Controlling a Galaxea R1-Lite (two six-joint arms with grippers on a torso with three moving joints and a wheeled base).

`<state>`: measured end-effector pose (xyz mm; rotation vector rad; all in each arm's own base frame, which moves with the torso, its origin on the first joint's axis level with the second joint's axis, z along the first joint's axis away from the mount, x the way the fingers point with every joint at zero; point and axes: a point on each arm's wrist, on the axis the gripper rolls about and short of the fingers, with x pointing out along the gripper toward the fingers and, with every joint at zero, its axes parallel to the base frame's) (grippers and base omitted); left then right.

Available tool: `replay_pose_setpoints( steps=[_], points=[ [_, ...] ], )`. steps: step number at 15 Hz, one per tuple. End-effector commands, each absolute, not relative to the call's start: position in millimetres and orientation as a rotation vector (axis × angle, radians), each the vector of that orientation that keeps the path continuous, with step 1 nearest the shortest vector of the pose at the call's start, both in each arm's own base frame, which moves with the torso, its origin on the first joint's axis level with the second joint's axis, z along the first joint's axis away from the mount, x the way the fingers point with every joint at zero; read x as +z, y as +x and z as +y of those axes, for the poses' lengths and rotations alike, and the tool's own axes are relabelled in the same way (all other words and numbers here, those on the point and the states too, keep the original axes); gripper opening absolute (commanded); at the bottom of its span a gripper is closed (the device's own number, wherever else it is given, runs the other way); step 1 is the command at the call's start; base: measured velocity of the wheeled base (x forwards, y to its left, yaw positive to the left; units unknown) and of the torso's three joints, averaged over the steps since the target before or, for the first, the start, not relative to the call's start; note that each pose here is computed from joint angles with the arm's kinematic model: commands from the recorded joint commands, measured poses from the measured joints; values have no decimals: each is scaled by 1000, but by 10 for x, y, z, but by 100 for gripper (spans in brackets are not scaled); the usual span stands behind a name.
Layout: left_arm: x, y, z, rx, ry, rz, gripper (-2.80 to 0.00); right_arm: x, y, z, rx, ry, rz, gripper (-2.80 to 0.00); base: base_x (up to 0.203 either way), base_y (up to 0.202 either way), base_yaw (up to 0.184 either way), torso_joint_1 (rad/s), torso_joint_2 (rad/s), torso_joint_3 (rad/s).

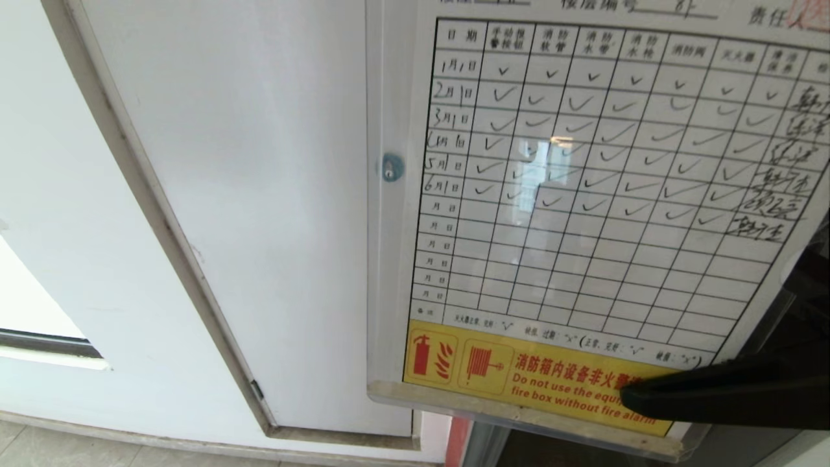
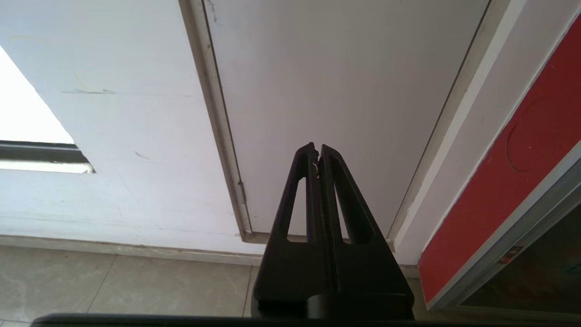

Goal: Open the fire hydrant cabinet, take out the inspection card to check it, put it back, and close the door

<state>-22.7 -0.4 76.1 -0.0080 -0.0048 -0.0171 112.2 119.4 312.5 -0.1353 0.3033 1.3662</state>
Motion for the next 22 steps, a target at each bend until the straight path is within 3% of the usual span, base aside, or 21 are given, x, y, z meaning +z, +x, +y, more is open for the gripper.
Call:
replay_pose_setpoints(
  steps=[1,22],
  points=[
    [761,-227,-4,-17,-8,-5,-280,3046,1140,1192,1362,-135,336,-280,0,0,0,0,0,0],
    [761,-227,-4,-17,-8,-5,-280,2830,1168,1206,1358,-135,425,-280,0,0,0,0,0,0]
  ],
)
